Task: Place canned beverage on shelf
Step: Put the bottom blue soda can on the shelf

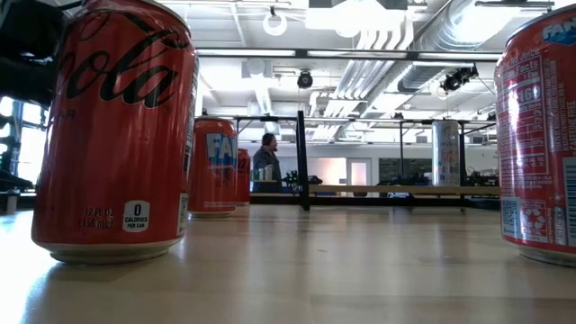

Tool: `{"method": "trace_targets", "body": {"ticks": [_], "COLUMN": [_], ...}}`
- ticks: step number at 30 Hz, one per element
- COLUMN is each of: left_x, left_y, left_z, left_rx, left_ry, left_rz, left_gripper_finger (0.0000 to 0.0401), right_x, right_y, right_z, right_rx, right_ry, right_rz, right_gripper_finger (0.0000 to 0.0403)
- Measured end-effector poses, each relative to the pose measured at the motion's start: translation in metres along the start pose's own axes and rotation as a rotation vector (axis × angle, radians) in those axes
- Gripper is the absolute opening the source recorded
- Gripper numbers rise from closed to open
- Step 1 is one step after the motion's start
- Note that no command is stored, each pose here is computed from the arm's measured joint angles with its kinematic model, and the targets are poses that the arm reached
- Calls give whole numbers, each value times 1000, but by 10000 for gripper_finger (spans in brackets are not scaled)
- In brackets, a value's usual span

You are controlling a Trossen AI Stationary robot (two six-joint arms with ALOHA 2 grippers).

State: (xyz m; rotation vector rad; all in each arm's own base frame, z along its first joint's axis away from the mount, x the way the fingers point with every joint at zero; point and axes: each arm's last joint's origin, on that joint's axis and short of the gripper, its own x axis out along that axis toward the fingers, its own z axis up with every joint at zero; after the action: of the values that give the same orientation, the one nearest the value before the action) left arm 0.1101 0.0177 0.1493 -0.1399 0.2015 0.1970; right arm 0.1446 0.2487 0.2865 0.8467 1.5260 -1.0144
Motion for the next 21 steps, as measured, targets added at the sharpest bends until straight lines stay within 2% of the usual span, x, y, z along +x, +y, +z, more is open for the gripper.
{"method": "trace_targets", "body": {"ticks": [21], "left_x": [0], "left_y": [0], "left_z": [-1], "left_rx": [-9], "left_ry": [8], "left_rz": [0], "left_gripper_finger": [0], "right_x": [2], "right_y": [-4], "right_z": [-7], "right_rx": [51], "right_ry": [-32], "right_rz": [20], "right_gripper_finger": [295]}}
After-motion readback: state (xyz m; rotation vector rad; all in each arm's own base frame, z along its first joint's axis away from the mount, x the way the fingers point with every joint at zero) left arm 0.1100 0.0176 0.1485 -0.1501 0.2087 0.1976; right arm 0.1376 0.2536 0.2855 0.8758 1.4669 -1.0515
